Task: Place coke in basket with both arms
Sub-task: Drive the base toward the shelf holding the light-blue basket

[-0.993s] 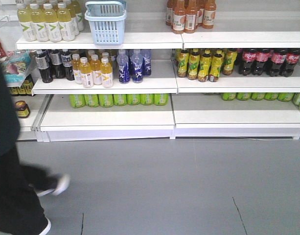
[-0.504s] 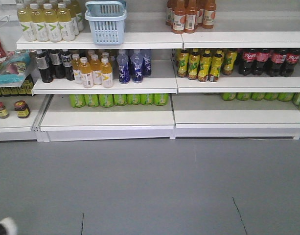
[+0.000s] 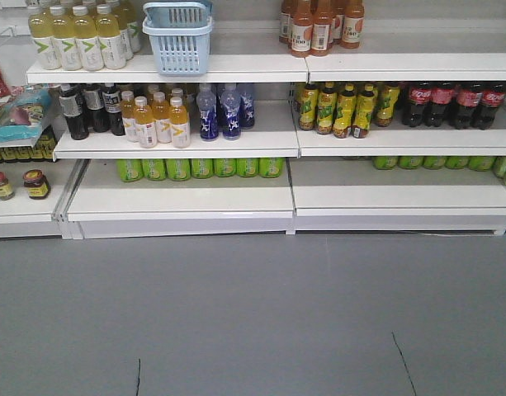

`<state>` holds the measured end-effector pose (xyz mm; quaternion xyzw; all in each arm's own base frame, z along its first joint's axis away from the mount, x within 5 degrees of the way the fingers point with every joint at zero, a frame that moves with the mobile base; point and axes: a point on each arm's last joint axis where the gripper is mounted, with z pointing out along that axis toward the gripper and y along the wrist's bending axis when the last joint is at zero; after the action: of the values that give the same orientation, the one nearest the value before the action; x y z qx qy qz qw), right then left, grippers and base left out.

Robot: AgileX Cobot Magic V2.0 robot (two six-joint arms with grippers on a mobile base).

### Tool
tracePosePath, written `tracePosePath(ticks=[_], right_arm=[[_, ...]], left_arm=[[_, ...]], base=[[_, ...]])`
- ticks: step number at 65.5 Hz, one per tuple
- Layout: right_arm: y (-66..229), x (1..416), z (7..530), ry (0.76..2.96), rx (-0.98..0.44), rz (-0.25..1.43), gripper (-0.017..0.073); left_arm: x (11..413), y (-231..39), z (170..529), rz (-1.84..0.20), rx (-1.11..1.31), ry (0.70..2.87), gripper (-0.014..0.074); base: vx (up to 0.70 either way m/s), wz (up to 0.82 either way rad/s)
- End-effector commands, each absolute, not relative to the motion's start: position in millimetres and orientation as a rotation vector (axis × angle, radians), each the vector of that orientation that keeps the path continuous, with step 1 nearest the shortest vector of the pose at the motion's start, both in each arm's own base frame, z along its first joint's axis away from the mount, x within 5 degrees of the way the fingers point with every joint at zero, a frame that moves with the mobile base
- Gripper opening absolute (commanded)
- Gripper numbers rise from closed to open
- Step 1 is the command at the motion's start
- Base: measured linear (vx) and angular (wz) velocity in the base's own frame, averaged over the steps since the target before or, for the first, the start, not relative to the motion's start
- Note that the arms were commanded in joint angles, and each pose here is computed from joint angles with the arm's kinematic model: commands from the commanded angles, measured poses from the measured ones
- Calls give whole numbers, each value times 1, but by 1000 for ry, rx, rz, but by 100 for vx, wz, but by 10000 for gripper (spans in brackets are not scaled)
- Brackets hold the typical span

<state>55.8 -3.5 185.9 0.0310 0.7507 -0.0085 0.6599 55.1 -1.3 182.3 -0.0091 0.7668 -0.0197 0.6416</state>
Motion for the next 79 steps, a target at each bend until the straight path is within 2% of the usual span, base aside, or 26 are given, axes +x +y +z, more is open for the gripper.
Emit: tracePosePath(ticks=[1, 79], right_arm=[[-3, 57, 190, 1646, 55, -32, -10], [-3, 57, 190, 1646, 55, -32, -10]], left_arm=[[54, -2, 197, -63, -26, 1642, -6], [54, -2, 197, -63, -26, 1642, -6]], base=[[1, -2], [8, 1]])
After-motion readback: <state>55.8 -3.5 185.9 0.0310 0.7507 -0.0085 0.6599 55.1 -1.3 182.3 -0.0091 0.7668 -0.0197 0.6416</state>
